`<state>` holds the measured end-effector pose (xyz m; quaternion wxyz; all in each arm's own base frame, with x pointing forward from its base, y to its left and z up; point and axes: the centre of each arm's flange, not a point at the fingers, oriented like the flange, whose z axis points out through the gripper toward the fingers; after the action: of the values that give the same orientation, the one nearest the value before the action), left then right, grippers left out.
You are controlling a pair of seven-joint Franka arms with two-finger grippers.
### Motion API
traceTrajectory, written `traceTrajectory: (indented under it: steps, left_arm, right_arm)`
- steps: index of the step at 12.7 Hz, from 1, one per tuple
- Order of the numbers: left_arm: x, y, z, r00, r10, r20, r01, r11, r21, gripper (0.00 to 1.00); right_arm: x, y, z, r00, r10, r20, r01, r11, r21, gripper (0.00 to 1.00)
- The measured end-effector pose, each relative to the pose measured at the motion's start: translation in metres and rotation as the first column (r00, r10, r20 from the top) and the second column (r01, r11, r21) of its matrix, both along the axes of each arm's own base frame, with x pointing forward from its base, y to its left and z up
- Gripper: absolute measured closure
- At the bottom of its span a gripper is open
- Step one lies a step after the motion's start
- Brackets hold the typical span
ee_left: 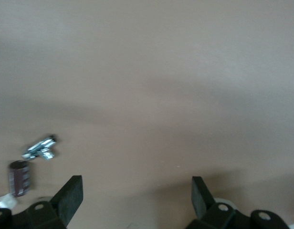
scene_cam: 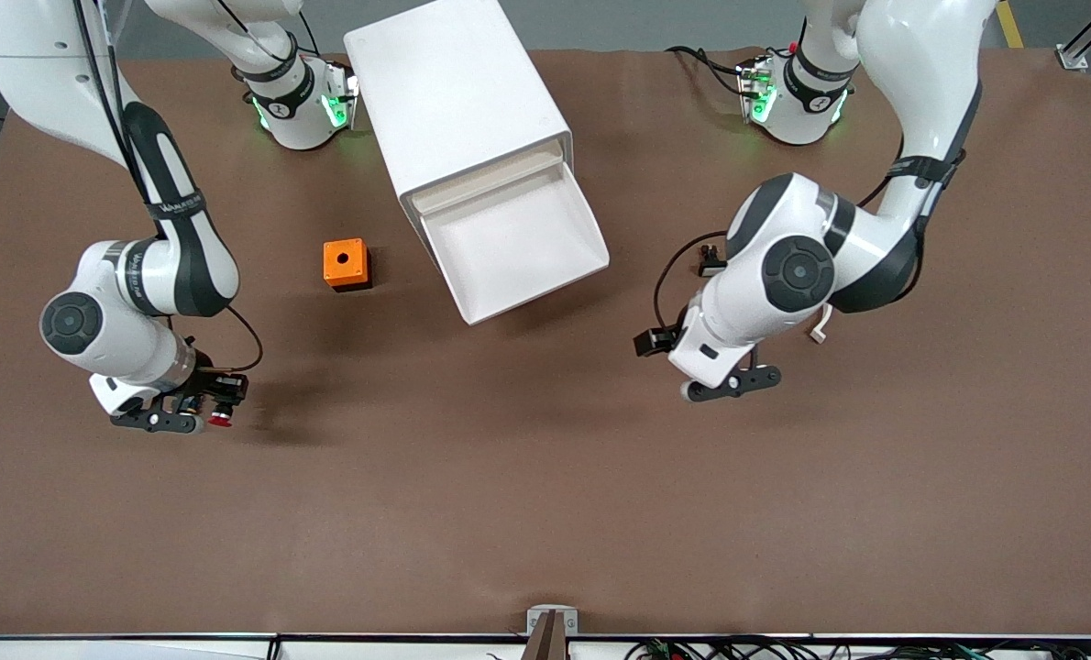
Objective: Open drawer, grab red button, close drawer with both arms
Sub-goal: 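Set down the red button while the left gripper reaches the drawer front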
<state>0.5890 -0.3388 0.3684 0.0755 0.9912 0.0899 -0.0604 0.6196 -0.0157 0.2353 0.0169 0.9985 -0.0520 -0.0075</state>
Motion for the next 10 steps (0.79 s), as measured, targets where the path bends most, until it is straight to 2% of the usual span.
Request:
traceTrajectory:
  steps: [3, 6, 8, 10]
  left_arm:
    - [-0.024, -0.034, -0.013, 1.0, -0.016, 0.001, 0.016, 1.0, -0.004, 0.0]
    - [-0.054, -0.079, -0.029, 1.0, 0.016, -0.011, -0.016, 1.0, -0.004, 0.0]
    - [-0.061, -0.092, -0.046, 0.999, 0.041, 0.02, -0.041, 0.999, 0.006, 0.0]
    - [-0.064, -0.099, -0.064, 0.996, 0.078, 0.037, -0.078, 0.997, -0.003, 0.0]
  right_arm:
    - [-0.002, 0.001, -0.018, 1.0, 0.002, -0.008, -0.002, 1.0, 0.0, 0.59]
    - [-0.002, -0.001, -0.027, 1.0, 0.001, -0.004, -0.001, 1.0, 0.0, 0.59]
    - [-0.002, -0.008, -0.033, 1.0, -0.01, -0.007, 0.01, 1.0, 0.0, 0.59]
    - [-0.002, -0.013, -0.035, 1.0, -0.016, 0.003, 0.016, 1.0, 0.0, 0.43]
